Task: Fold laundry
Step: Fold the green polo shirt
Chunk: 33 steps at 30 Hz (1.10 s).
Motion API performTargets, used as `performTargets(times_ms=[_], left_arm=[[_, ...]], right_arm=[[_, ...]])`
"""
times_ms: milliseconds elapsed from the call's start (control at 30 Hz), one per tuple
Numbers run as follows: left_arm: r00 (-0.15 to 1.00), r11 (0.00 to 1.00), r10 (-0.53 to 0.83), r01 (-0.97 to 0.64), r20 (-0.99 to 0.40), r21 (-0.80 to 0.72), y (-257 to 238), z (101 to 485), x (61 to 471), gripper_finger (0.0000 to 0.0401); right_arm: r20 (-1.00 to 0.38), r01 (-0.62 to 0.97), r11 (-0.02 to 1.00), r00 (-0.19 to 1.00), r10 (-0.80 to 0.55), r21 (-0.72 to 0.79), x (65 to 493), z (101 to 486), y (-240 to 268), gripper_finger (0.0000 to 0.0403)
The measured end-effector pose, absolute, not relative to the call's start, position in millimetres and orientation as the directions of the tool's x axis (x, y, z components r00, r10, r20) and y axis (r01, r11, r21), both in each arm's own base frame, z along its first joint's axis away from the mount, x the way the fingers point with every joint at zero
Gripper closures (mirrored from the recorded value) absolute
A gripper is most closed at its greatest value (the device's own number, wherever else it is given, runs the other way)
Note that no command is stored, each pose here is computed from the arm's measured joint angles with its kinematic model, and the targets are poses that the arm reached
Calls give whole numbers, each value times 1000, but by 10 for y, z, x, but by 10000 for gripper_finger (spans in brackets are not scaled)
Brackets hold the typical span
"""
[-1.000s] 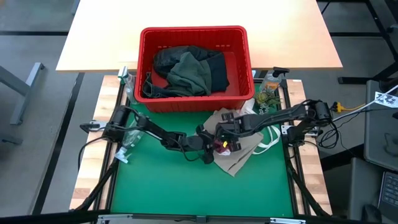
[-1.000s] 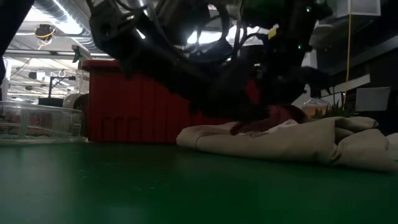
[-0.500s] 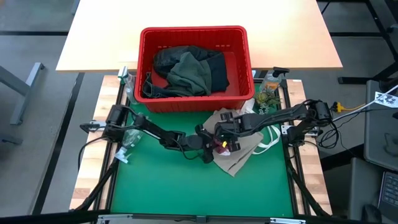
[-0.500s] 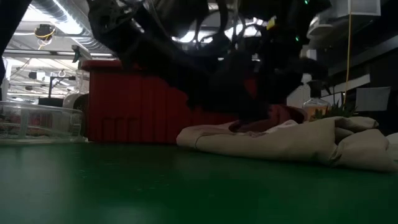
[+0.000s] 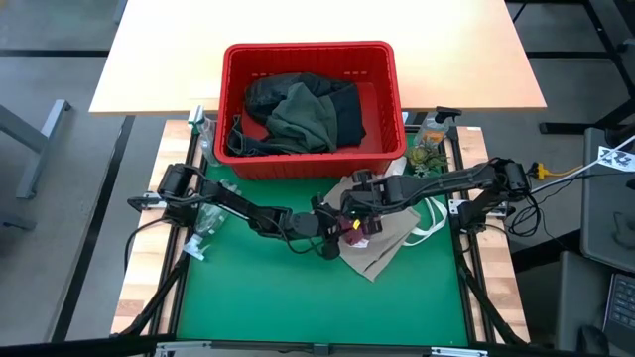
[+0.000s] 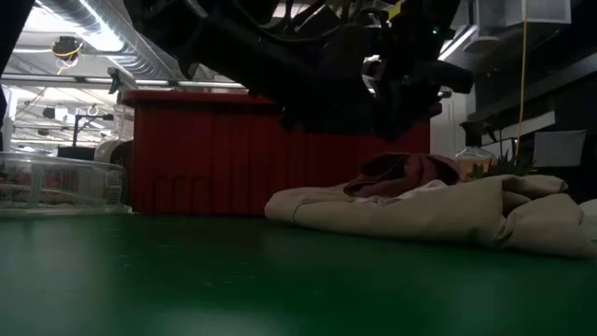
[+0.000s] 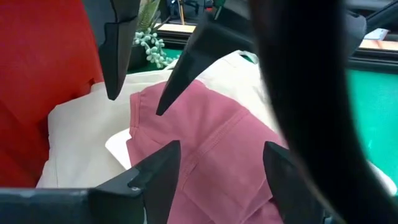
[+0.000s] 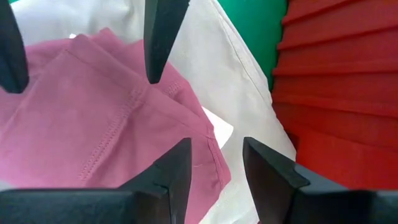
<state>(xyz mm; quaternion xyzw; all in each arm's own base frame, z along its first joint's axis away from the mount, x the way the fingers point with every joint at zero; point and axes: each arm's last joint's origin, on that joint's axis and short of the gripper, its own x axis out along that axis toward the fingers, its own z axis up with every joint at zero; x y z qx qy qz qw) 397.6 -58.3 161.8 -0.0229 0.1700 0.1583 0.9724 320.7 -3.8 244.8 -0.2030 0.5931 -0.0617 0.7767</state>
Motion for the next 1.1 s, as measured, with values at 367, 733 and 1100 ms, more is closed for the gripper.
performTargets(times_ms=[367, 733, 1100], left_arm=[[898, 943, 318, -332, -303, 3, -568, 1890, 3899, 177], [821, 863, 496, -501, -283, 63, -219, 2707, 3421, 177], [693, 698, 715, -714, -91, 52, 532, 3528, 2742, 177]], right_arm=[[-896, -112, 914, 276, -348, -390, 3199, 2422, -150, 260], [-850, -115, 896, 387, -357, -428, 3212, 2937, -145, 260], [-752, -94, 811, 448, -483, -577, 3190, 3503, -181, 260]])
